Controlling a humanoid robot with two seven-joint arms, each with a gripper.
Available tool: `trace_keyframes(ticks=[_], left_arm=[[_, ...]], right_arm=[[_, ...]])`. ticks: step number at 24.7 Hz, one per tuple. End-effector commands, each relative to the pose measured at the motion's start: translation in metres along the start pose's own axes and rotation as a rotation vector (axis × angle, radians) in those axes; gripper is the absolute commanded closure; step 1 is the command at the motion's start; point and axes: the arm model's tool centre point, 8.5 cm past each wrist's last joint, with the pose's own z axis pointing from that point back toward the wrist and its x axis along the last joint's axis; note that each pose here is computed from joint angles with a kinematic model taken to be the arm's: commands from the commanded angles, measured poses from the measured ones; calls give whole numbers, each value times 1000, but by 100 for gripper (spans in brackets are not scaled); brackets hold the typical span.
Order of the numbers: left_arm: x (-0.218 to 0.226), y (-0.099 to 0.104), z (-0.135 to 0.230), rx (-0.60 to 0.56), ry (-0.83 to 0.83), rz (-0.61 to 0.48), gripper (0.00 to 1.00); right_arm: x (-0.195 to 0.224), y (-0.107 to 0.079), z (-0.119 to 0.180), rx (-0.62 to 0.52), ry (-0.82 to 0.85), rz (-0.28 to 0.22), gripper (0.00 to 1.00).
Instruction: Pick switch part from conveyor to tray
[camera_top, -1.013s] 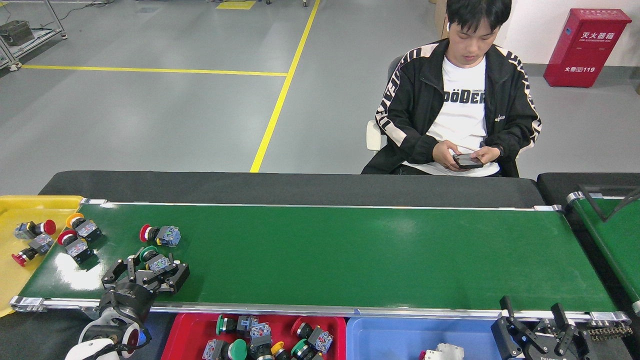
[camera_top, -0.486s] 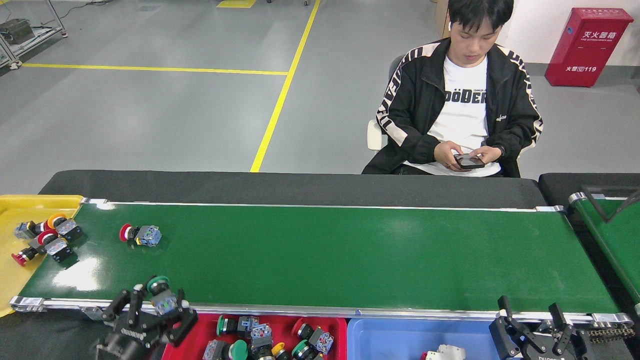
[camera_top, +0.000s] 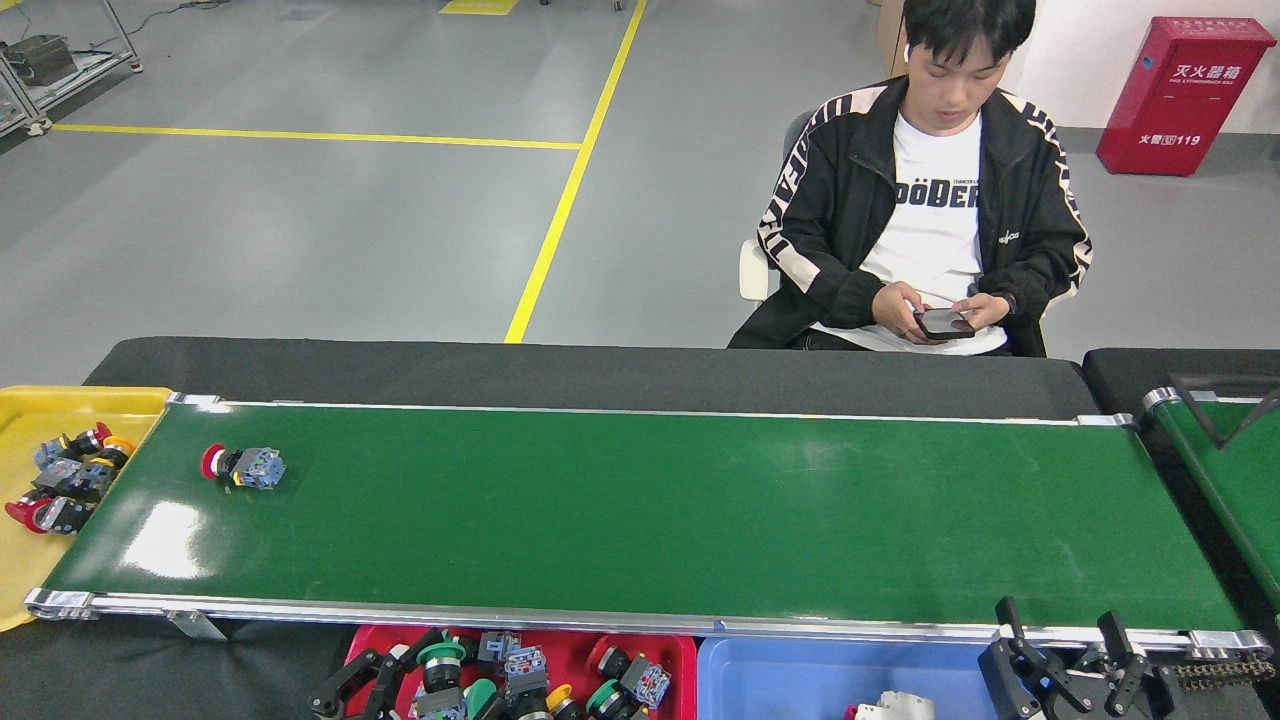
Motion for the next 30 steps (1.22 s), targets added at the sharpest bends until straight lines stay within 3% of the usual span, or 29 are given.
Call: trace_keyframes(ticks=[1,5,10,14,30], left_arm=[[-2,7,0,28,4,-9,0],[-5,7,0,35,35,-1,0],[-36,5,0,10,412,-13,0],[-50,4,4,-23,600,-14,0],[-40,0,-5,-32,640,38,0]], right_arm=[[1,-4,-1,-22,-2,-2,4],[1,-4,0,-21,1,-1,4],[0,-4,0,-21,4,-1,4],[1,-5,-1,-23,3,-1,4],[24,-5,-4,-26,-59,-7,4]])
